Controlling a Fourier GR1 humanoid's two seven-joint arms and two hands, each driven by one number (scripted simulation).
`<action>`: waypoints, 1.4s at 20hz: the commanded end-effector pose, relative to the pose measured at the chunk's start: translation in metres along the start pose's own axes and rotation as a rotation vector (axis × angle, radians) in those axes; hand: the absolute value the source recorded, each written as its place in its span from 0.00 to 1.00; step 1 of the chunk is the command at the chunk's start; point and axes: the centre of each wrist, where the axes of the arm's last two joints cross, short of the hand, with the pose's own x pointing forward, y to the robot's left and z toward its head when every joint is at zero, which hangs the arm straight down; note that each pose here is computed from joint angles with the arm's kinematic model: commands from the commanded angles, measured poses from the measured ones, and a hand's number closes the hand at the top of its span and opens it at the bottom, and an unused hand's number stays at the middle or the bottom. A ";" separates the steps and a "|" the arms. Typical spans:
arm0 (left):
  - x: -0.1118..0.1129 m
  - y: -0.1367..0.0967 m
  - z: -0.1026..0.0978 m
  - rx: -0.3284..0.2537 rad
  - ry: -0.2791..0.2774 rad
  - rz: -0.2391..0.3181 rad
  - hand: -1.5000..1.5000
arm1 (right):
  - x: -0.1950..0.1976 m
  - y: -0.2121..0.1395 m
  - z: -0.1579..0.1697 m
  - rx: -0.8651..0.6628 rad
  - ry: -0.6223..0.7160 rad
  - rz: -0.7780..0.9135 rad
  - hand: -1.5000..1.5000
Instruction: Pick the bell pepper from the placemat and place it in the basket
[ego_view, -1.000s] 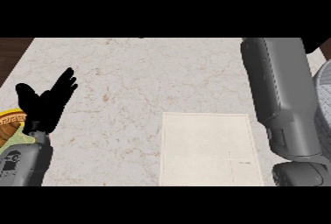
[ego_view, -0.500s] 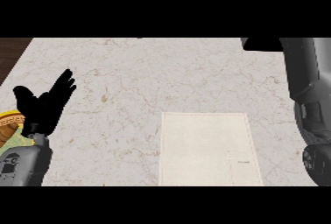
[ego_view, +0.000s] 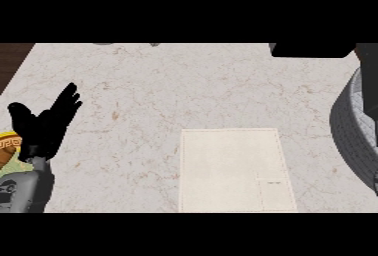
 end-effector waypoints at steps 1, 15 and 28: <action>-0.004 0.011 0.004 0.036 0.025 0.002 0.50 | -0.032 0.017 -0.012 -0.002 0.145 0.011 1.00; 0.013 -0.006 0.000 0.016 0.009 0.000 0.50 | -0.113 0.036 -0.028 0.012 0.159 -0.018 1.00; 0.004 0.004 0.000 0.031 0.022 0.000 0.50 | -0.159 0.045 -0.025 -0.091 0.195 -0.119 0.00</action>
